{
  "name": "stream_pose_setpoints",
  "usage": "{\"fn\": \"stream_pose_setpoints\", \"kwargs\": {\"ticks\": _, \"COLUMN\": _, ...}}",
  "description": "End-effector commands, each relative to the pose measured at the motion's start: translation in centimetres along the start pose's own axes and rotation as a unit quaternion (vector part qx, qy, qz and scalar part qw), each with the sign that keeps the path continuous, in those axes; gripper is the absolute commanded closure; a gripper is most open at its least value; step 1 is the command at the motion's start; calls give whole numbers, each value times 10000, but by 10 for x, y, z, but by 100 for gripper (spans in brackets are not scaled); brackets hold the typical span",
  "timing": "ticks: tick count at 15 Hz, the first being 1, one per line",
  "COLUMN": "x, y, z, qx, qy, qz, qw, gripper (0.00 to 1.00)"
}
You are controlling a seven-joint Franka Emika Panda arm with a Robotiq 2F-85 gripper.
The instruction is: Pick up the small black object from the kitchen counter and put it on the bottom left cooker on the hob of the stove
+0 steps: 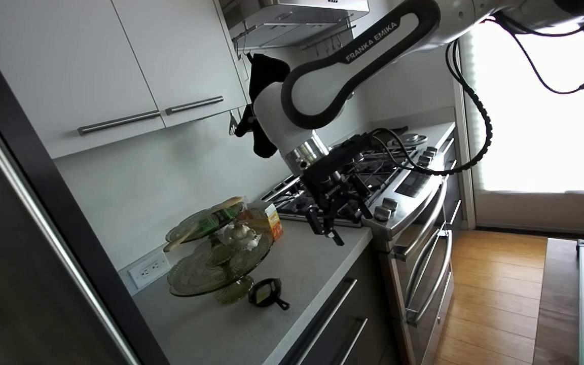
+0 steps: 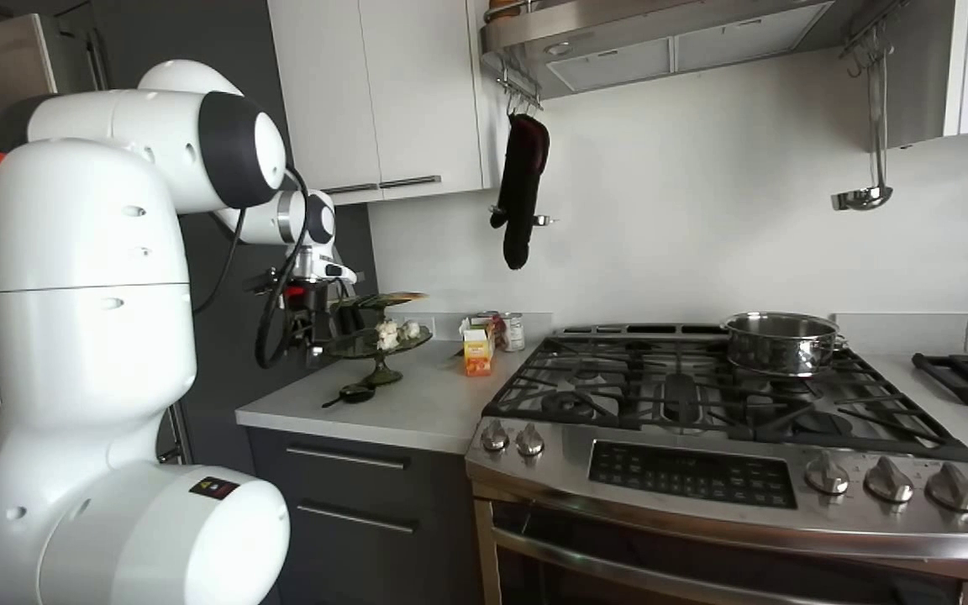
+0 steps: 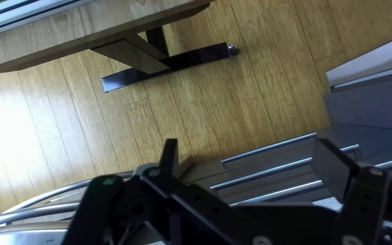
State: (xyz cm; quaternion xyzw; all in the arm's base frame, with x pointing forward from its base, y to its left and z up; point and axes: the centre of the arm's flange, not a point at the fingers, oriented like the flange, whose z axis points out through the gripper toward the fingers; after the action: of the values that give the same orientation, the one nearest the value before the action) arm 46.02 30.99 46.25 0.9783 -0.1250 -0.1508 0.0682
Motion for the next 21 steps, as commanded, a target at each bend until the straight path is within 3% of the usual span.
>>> {"fn": "stream_pose_setpoints", "kwargs": {"ticks": 1, "x": 9, "y": -8, "z": 5, "qx": 77, "qy": 108, "qz": -260, "qw": 9996, "gripper": 0}}
{"fn": "stream_pose_setpoints", "kwargs": {"ticks": 6, "x": 22, "y": -46, "z": 34, "qx": 536, "qy": 449, "qz": -789, "qw": 9944, "gripper": 0}}
{"fn": "stream_pose_setpoints", "kwargs": {"ticks": 11, "x": 43, "y": -86, "z": 60, "qx": 963, "qy": 1025, "qz": -798, "qw": 9868, "gripper": 0}}
{"fn": "stream_pose_setpoints", "kwargs": {"ticks": 14, "x": 59, "y": -103, "z": 73, "qx": 965, "qy": 1513, "qz": -844, "qw": 9801, "gripper": 0}}
{"fn": "stream_pose_setpoints", "kwargs": {"ticks": 16, "x": 69, "y": -111, "z": 78, "qx": 927, "qy": 1962, "qz": -1031, "qw": 9707, "gripper": 0}}
{"fn": "stream_pose_setpoints", "kwargs": {"ticks": 17, "x": 61, "y": -100, "z": 70, "qx": 986, "qy": 1650, "qz": -983, "qw": 9764, "gripper": 0}}
{"fn": "stream_pose_setpoints", "kwargs": {"ticks": 21, "x": 63, "y": -102, "z": 72, "qx": 998, "qy": 1687, "qz": -988, "qw": 9756, "gripper": 0}}
